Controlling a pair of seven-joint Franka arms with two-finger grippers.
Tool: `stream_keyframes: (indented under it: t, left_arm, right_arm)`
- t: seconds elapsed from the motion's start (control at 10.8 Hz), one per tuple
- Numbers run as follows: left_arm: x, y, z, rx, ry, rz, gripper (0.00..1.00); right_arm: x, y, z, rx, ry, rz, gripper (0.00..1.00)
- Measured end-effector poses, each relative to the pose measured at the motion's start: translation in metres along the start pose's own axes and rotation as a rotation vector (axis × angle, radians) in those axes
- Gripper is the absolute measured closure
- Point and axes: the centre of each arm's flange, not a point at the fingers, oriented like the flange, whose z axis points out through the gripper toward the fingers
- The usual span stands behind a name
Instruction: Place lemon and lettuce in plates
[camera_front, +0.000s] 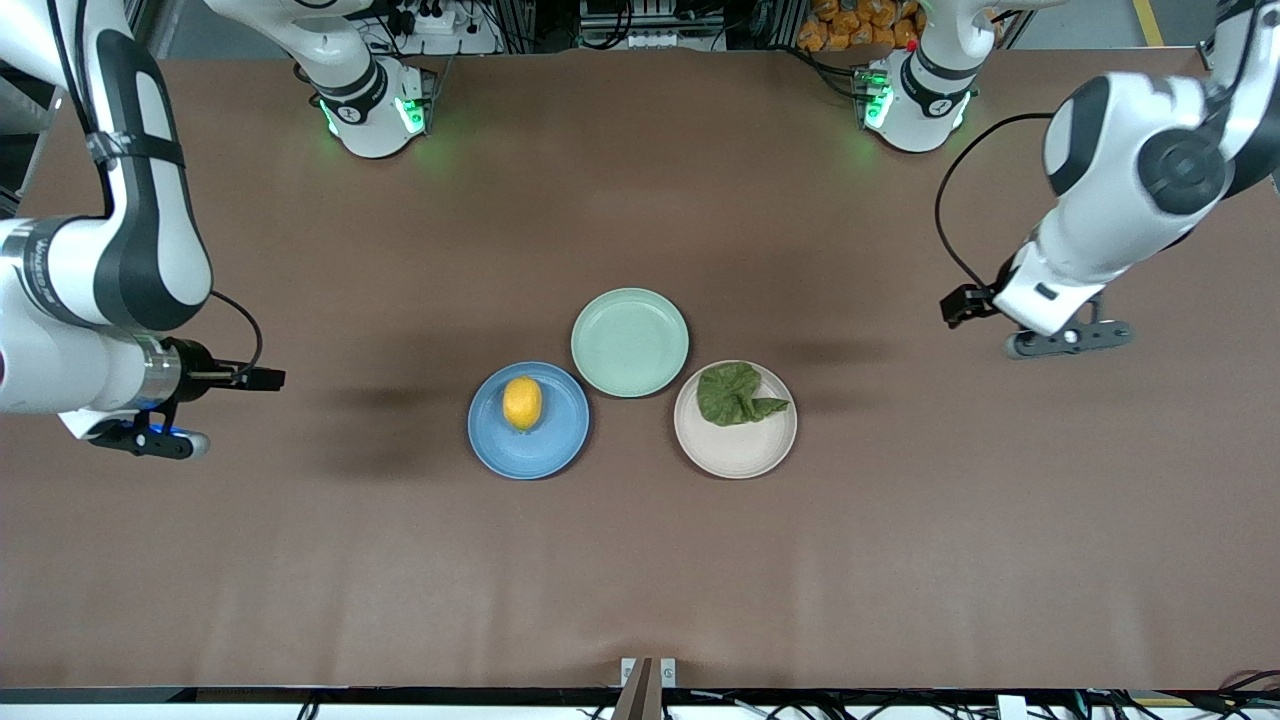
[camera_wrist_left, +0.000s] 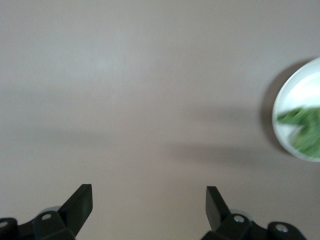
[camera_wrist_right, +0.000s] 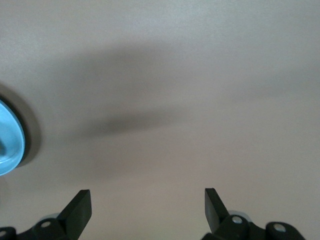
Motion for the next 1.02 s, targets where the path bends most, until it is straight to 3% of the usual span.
stream_keyframes:
  t: [0.19, 0.28, 0.56, 1.02]
  left_arm:
    - [0.016, 0.003, -0.05, -0.06, 0.083, -0.021, 0.0]
    - [0.019, 0.003, -0.066, -0.067, 0.091, -0.024, 0.0]
    - [0.019, -0.003, -0.108, -0.059, 0.066, 0.024, 0.0]
    - [0.005, -0.015, -0.161, -0.038, -0.022, 0.05, 0.0]
  right_arm:
    - [-0.011, 0.006, -0.004, -0.011, 0.001, 0.002, 0.0]
    - [-0.016, 0.01, -0.005, -0.013, -0.001, 0.006, 0.0]
    - [-0.035, 0.025, 0.0, -0.034, -0.018, 0.017, 0.0]
    - [-0.063, 0.054, -0.018, -0.046, 0.002, 0.045, 0.0]
